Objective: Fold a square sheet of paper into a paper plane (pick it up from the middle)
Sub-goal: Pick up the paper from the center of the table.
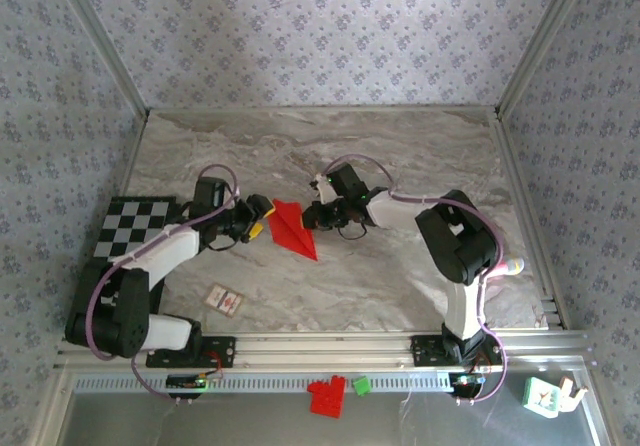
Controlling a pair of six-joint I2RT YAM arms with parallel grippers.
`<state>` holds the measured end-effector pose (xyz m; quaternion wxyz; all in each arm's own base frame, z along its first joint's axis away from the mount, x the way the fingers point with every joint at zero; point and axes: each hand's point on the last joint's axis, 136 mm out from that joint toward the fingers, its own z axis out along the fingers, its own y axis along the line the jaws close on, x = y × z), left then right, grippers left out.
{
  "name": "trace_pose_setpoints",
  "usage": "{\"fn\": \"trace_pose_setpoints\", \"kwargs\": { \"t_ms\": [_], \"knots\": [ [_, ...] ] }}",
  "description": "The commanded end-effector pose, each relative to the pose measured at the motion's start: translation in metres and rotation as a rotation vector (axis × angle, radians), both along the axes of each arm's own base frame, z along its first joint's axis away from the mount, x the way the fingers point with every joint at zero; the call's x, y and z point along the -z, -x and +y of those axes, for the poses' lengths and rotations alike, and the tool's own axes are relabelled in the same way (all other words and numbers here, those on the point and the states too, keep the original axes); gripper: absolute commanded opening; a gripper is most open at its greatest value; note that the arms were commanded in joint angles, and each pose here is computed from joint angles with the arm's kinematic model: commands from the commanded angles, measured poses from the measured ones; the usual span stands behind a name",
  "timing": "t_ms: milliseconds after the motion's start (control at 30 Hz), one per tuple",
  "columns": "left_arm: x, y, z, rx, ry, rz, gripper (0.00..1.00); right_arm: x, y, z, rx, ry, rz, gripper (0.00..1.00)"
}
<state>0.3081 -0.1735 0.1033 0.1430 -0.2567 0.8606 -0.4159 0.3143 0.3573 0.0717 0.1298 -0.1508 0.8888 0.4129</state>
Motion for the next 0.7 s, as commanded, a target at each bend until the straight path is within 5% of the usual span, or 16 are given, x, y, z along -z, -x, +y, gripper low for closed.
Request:
{"fn": "trace_pose_setpoints", "kwargs": {
  "t_ms": [0,367,667],
  "knots": [
    [-0.028,-0.002,-0.011,0.045,0.092,-0.088,0.68,-0.044,-0.007,0.0,0.03,-0.107,-0.063,0.05],
    [-0.111,0.004,-0.042,0.135,0.305,-0.375,0.81,-0.129,-0.01,0.005,0.124,-0.404,-0.062,0.06],
    [-0.14,0.006,-0.06,0.191,0.35,-0.477,0.75,-0.174,-0.005,0.009,0.12,-0.562,-0.04,0.06]
  ]
}}
